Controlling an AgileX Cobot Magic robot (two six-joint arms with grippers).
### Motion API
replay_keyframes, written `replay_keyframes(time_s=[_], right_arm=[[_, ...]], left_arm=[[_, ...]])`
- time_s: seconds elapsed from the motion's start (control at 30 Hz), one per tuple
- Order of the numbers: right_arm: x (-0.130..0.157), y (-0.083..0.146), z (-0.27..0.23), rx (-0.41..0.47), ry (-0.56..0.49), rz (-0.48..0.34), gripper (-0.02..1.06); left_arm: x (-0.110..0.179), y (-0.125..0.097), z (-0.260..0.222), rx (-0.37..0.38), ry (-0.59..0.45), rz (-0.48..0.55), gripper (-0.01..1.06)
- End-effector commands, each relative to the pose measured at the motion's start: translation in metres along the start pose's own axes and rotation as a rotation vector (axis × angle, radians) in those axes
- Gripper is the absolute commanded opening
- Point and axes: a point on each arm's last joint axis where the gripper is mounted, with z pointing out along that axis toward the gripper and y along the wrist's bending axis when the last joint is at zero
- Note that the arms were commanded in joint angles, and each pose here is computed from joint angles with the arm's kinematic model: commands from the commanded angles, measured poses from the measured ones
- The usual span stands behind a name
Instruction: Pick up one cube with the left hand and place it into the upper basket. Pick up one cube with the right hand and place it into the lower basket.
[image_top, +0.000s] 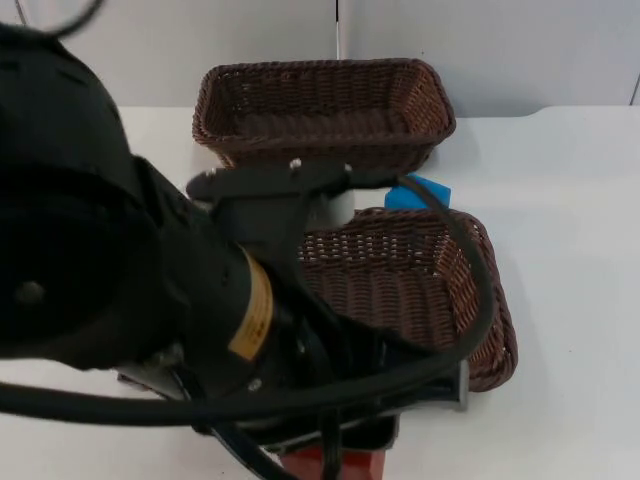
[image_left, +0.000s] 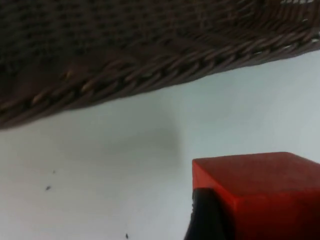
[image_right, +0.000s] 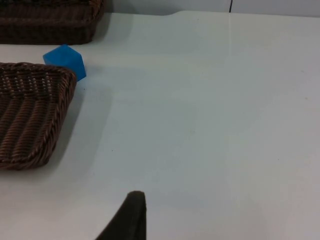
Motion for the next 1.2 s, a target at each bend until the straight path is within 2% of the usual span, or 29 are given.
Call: replay_keyframes(time_s=[0.0, 0.87, 1.0, 1.17], right_arm=[[0.0, 0.0, 0.0, 0.001, -0.01, 0.001, 1.05], [0.0, 0.0, 0.0, 0.001, -0.01, 0.001, 1.05], [0.0, 0.0, 0.0, 0.001, -0.01, 0.001, 1.05], [0.0, 0.0, 0.0, 0.003, -0.01, 0.0, 1.05]], left_arm=[[-0.001, -0.003, -0.006, 0.024, -0.019, 0.043, 0.0], [-0.009, -0.004, -0.014, 0.086, -0.081, 0.042, 0.0], [-0.019, 0.003, -0.014, 0.087, -0.113, 0.027, 0.0], [-0.035, 0.022, -0.013, 0.054, -0.152, -0.002, 0.0]])
